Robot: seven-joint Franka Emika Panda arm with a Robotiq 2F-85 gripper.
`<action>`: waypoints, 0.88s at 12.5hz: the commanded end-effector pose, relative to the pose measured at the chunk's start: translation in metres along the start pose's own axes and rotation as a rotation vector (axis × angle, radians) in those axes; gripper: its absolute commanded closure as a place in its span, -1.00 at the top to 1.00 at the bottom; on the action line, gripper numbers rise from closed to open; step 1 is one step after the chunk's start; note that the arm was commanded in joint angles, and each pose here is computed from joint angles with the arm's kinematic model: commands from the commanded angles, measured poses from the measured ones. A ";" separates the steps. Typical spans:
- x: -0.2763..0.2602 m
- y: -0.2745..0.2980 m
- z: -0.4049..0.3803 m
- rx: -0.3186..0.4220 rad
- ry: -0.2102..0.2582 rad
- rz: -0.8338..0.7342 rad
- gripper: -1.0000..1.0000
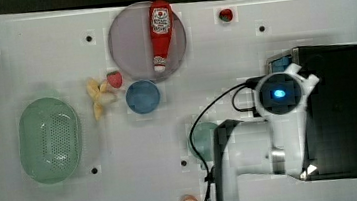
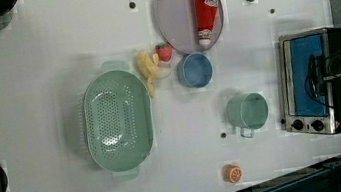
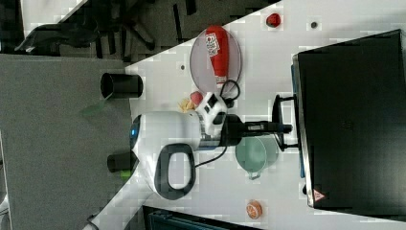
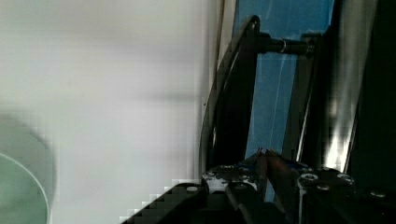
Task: Flap open oven.
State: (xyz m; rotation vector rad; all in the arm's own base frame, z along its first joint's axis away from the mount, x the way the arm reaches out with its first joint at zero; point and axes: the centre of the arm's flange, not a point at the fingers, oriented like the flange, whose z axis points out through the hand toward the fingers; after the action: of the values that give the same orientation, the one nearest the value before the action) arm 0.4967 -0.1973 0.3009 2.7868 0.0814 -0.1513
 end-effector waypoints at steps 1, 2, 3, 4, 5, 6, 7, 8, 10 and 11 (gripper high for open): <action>0.021 -0.082 0.002 -0.075 -0.006 0.025 -0.65; 0.024 -0.098 0.008 -0.107 -0.008 0.033 -0.65; 0.027 -0.115 0.015 -0.137 -0.009 0.040 -0.65; 0.029 -0.132 0.023 -0.163 -0.009 0.044 -0.65; 0.031 -0.149 0.032 -0.185 -0.012 0.050 -0.65; 0.032 -0.164 0.040 -0.201 -0.012 0.058 -0.65; 0.034 -0.176 0.048 -0.217 -0.014 0.062 -0.65; 0.036 -0.184 0.056 -0.233 -0.016 0.060 -0.65; 0.041 -0.195 0.071 -0.244 -0.027 0.053 -0.65; 0.044 -0.199 0.077 -0.247 -0.031 0.044 -0.65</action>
State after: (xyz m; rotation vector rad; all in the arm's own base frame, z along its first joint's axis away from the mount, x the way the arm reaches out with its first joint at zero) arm 0.5074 -0.0264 0.1415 2.5407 0.1772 -0.2381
